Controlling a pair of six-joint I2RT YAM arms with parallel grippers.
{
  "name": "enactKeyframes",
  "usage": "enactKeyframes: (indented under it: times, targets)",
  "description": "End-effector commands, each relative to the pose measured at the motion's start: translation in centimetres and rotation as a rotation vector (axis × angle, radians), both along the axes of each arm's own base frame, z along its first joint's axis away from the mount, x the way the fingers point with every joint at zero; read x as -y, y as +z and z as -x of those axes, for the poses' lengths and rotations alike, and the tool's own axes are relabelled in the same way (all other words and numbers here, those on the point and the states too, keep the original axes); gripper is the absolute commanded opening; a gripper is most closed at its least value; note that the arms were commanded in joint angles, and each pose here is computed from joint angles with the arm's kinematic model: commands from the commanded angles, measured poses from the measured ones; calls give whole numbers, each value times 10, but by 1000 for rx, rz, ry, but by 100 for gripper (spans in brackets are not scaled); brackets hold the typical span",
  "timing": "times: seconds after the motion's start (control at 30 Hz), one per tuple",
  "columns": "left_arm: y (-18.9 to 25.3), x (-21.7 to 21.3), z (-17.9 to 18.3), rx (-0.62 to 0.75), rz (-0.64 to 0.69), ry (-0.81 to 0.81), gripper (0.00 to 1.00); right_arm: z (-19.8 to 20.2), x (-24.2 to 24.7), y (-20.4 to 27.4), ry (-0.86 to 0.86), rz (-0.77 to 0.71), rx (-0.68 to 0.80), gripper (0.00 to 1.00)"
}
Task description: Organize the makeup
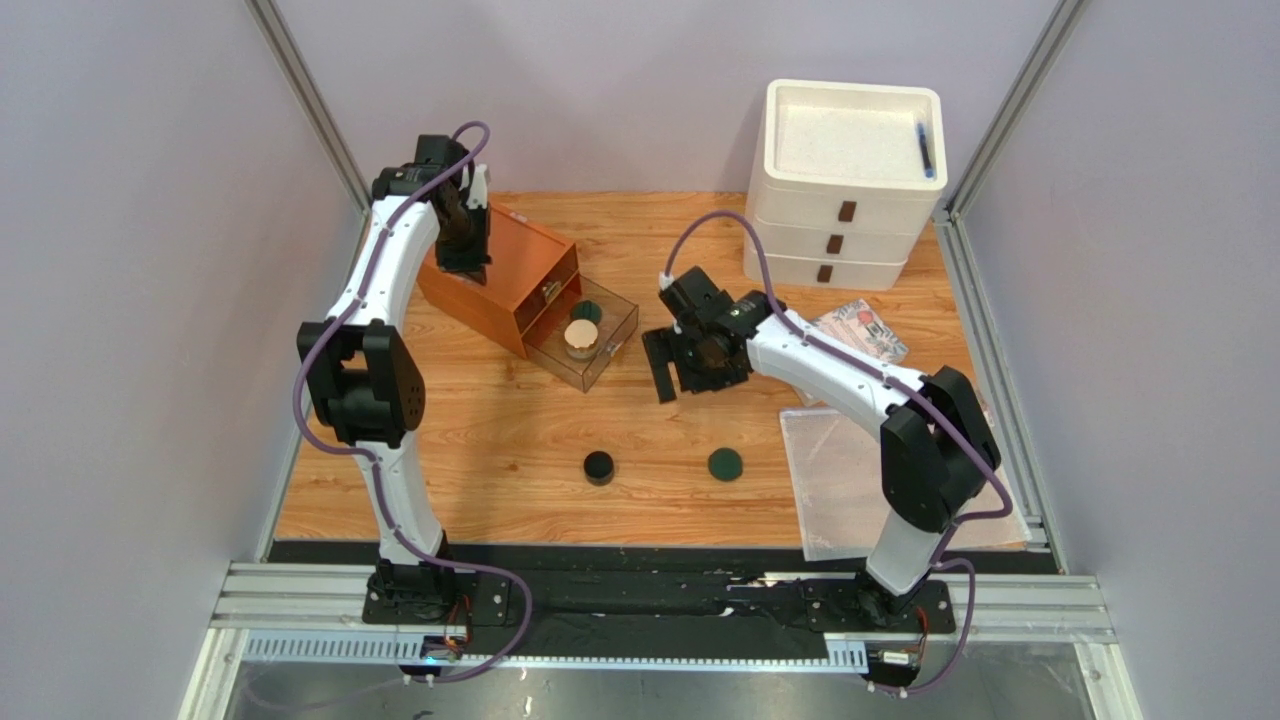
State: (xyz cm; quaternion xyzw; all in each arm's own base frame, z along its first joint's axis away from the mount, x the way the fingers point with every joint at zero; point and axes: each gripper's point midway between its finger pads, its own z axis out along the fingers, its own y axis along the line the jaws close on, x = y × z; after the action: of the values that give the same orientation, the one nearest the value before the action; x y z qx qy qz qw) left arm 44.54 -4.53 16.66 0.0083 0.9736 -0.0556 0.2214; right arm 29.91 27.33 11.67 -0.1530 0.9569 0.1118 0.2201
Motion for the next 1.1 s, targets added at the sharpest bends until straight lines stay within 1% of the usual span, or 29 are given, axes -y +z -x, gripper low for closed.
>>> enactKeyframes:
  times: [0.0, 0.1, 0.3, 0.43, 0.47, 0.5, 0.53, 0.57, 0.63, 0.7, 0.73, 0.83, 0.87, 0.93, 0.97, 1.07]
  targets:
    - [-7, 0, 23, -85, 10, -14, 0, 40, 39, -28, -5, 101, -88, 84]
    - [-9, 1, 24, -91, 12, -15, 0, 60, 55, -46, -29, 129, -135, 82]
    - [-10, 1, 26, -93, 14, -18, 0, 77, 68, -76, -52, 163, -193, 79]
    - [-12, 0, 28, -99, 6, -20, 0, 84, 69, -95, -60, 168, -227, 76]
    - [-12, -1, 28, -96, 4, -17, 0, 87, 68, -98, -59, 160, -242, 73]
    - [-12, -1, 29, -96, 2, -18, 0, 88, 67, -104, -60, 155, -246, 66]
    - [-13, -1, 30, -98, 2, -18, 0, 89, 67, -108, -68, 157, -256, 49]
    - [-13, -2, 29, -98, 1, -17, 0, 90, 69, -111, -75, 161, -260, 40]
    - [-15, -1, 31, -103, 5, -16, 0, 88, 70, -117, -86, 171, -258, 25]
    - [-15, -1, 32, -104, 4, -17, 0, 86, 70, -117, -91, 179, -253, 12]
    - [-15, -1, 32, -104, 5, -18, 0, 81, 69, -113, -98, 182, -233, 1]
    - [-14, -1, 32, -101, 5, -18, 0, 68, 67, -96, -104, 180, -178, 0]
    - [-14, -1, 32, -101, 4, -17, 0, 56, 58, -80, -97, 152, -138, 0]
    - [-14, -1, 32, -99, 3, -17, 0, 42, 47, -64, -90, 123, -94, 0]
    - [-13, -1, 31, -96, 3, -17, 0, 24, 33, -42, -91, 78, -43, 0]
    - [-12, -1, 31, -96, 4, -17, 0, 1, 9, -15, -72, 18, 11, 0]
